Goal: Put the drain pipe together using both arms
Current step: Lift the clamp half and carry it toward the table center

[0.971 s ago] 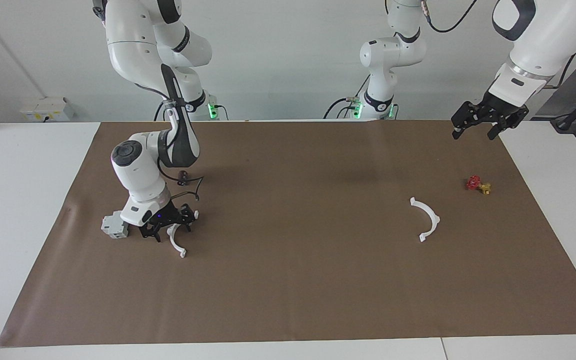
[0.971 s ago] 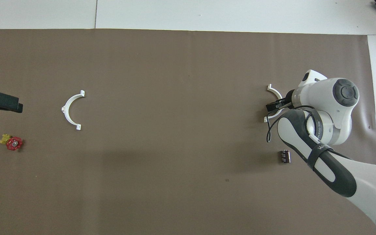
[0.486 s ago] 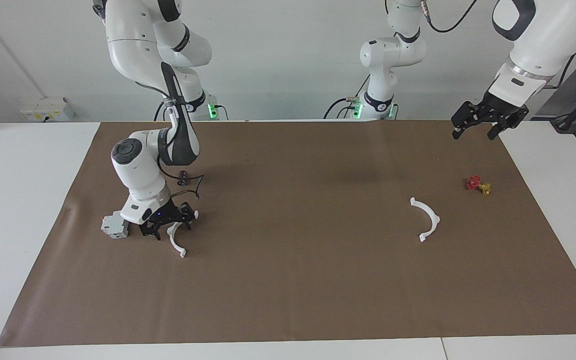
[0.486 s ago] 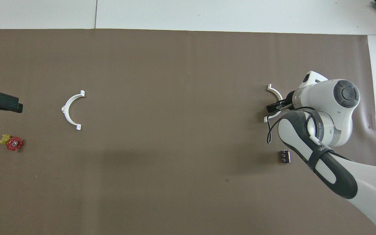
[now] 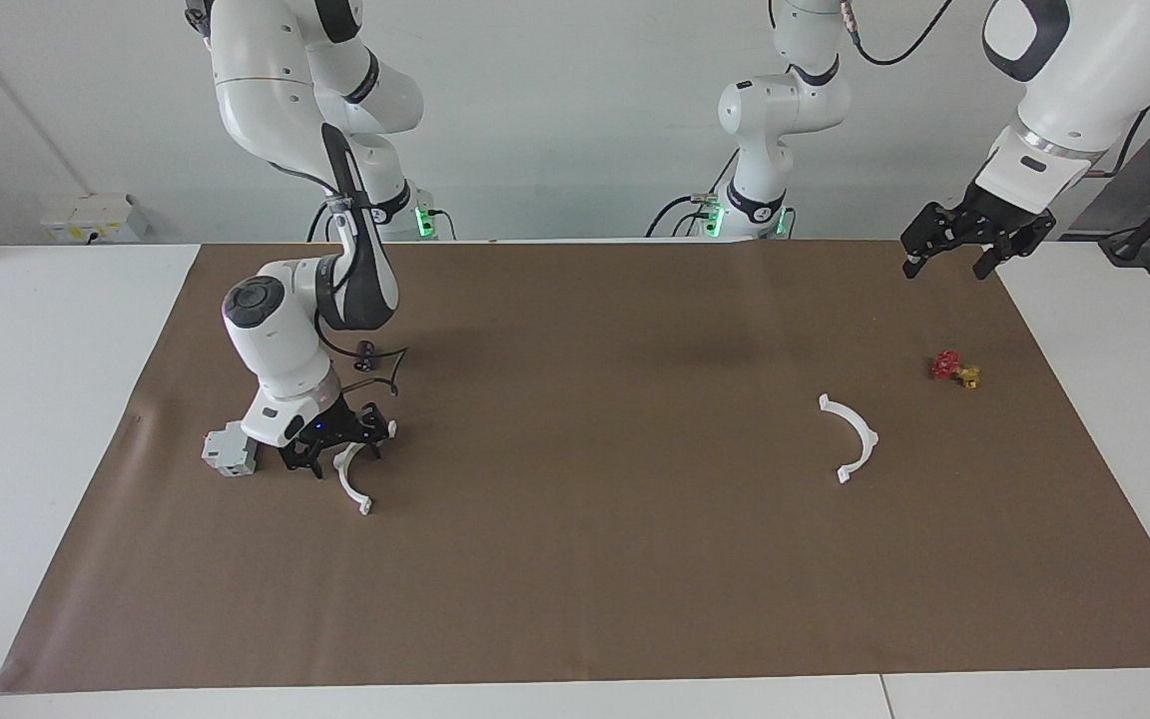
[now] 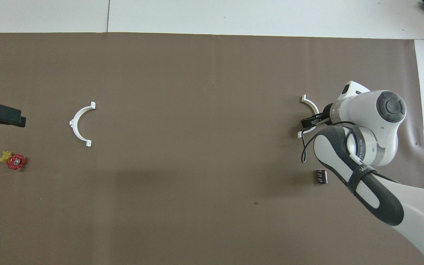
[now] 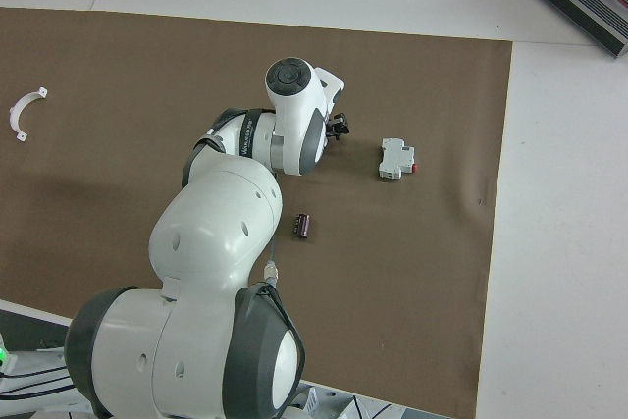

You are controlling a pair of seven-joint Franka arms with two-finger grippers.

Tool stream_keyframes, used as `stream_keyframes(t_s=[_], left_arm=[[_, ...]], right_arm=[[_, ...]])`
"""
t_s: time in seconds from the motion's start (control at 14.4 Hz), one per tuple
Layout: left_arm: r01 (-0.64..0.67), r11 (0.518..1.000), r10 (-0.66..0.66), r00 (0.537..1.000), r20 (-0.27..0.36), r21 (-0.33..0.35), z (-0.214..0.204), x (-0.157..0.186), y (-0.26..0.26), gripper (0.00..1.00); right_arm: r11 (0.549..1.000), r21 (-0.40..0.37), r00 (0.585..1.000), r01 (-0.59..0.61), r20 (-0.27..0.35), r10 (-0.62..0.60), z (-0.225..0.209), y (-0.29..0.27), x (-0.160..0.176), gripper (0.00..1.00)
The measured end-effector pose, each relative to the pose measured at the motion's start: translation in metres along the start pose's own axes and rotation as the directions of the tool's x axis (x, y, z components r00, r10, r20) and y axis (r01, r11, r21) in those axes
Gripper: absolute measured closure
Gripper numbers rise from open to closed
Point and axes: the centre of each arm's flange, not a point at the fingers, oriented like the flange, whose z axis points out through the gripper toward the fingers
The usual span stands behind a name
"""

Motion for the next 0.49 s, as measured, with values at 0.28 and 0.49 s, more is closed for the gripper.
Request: stream_keyframes(t_s=[0.28,0.49], left_arm=[[0.0,1.0,0.0,1.0,0.0,0.0,0.0,0.0,0.0,0.0],[0.0,1.0,0.0,1.0,0.0,0.0,0.0,0.0,0.0,0.0]], right_arm=[[1.0,-0.002,1.0,-0.001,-0.003,0.001,-0.0018,0.001,0.0001,0.37],[1.0,-0.003,1.0,-0.003,-0.005,0.003,-0.0043,0.002,-0.0006,0.52]])
